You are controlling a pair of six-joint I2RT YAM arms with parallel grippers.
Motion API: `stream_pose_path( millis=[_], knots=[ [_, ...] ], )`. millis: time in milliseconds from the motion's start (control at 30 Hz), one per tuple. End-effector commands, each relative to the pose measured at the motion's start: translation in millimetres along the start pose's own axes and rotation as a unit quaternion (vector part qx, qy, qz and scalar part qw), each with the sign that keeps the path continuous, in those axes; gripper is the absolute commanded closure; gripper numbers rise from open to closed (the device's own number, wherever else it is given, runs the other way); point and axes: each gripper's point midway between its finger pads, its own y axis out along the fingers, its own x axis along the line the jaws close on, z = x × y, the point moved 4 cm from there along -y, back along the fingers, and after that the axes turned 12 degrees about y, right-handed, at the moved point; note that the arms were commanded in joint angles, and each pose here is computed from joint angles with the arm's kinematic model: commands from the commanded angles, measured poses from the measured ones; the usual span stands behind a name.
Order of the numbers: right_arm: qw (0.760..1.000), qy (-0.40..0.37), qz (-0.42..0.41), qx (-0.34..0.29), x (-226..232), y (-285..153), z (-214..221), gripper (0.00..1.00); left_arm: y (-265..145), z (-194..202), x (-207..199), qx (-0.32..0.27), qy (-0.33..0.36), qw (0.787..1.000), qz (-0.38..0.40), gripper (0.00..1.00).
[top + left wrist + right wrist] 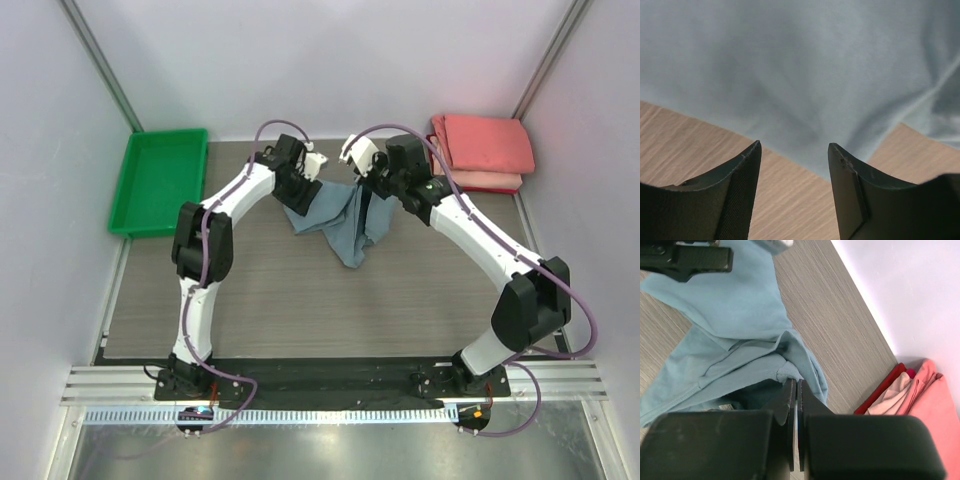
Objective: Fold and stack the t-shirts
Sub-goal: Flatten the tshirt out
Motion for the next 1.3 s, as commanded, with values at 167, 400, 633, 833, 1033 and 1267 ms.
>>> stream_pose_path(
  millis=[167, 400, 633, 833, 1033, 1267],
  knots=[
    [1.000, -0.011, 0.015, -0.013, -4.7, -0.9, -8.0, 0.99, -49.9, -22.8, -25.3, -0.043, 0.016, 0.999, 0.020, 0.42],
    [1.000, -0.009, 0.013, -0.010, -4.7, 4.5, -6.3, 0.99, -24.8, 1.9, -38.9, 0.002, -0.004, 0.999, 0.049, 0.43],
    [1.000, -0.009, 0.018, -0.008, -5.5, 6.9, -5.6, 0.99, 7.0, 11.3, -38.9, 0.030, -0.010, 0.997, 0.065, 0.43],
    [1.000, -0.009, 0.020, -0.007, -6.1, 7.1, -3.6, 0.99, 18.9, 18.6, -35.5, 0.051, -0.005, 0.997, 0.062, 0.63],
    [1.000, -0.008, 0.023, -0.010, -7.0, 8.4, -4.6, 0.99, 2.7, 2.3, -28.2, 0.025, 0.002, 0.999, 0.039, 1.00],
    [0.995, 0.043, 0.087, -0.032, -32.9, 5.0, -16.3, 0.99, -95.0, -38.7, 0.2, -0.067, 0.028, 0.996, -0.043, 1.00]
  ],
)
